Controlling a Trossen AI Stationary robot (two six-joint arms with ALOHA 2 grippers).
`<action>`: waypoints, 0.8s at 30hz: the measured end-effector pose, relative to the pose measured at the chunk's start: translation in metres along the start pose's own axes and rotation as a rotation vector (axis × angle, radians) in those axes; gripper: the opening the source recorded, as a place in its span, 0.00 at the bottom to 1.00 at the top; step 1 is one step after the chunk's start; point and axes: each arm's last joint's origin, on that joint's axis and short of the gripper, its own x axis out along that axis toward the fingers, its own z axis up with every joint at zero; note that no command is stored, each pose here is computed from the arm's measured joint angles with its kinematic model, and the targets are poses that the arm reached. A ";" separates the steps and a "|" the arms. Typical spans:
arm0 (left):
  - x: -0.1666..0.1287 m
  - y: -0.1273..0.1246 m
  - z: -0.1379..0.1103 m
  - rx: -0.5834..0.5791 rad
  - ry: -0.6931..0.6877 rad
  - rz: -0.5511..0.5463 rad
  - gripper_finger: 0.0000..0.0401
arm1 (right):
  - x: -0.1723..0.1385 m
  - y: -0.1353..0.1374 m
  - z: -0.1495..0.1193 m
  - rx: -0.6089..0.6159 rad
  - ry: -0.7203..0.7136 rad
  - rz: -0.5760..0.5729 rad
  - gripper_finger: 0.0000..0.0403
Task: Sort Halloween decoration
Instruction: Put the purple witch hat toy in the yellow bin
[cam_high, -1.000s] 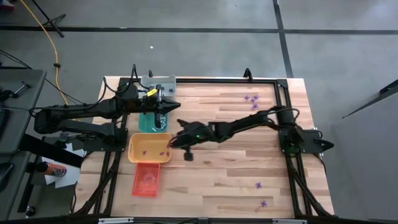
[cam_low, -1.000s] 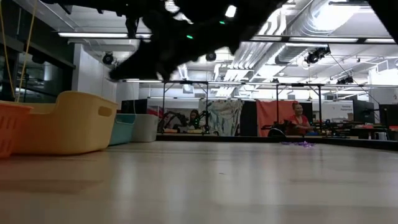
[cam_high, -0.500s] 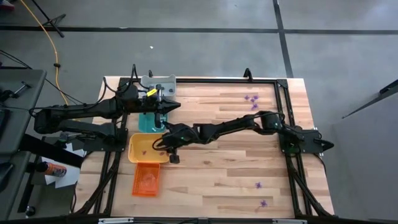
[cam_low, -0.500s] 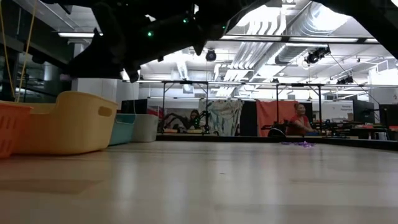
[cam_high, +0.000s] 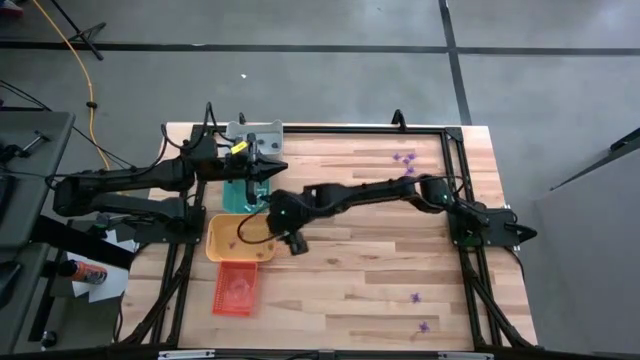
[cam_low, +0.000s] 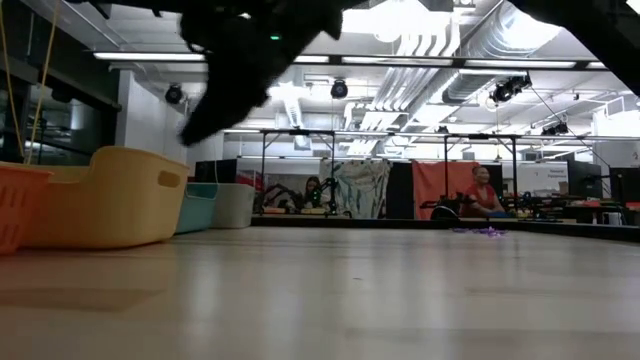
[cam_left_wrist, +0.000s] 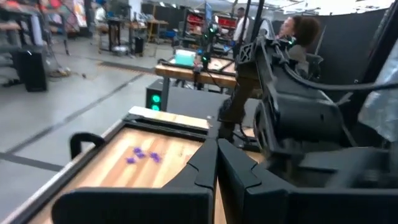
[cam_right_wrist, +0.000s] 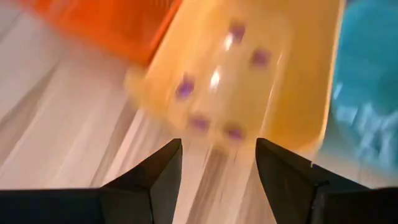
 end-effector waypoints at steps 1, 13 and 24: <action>-0.001 0.000 0.001 0.009 -0.006 0.008 0.00 | -0.006 -0.003 -0.004 0.006 0.039 0.025 0.49; -0.003 0.007 0.003 0.023 -0.020 0.101 0.00 | -0.108 0.012 -0.109 0.248 0.201 0.001 0.48; -0.004 0.013 0.003 0.022 -0.025 0.132 0.00 | -0.180 0.064 -0.269 1.083 0.356 -0.439 0.47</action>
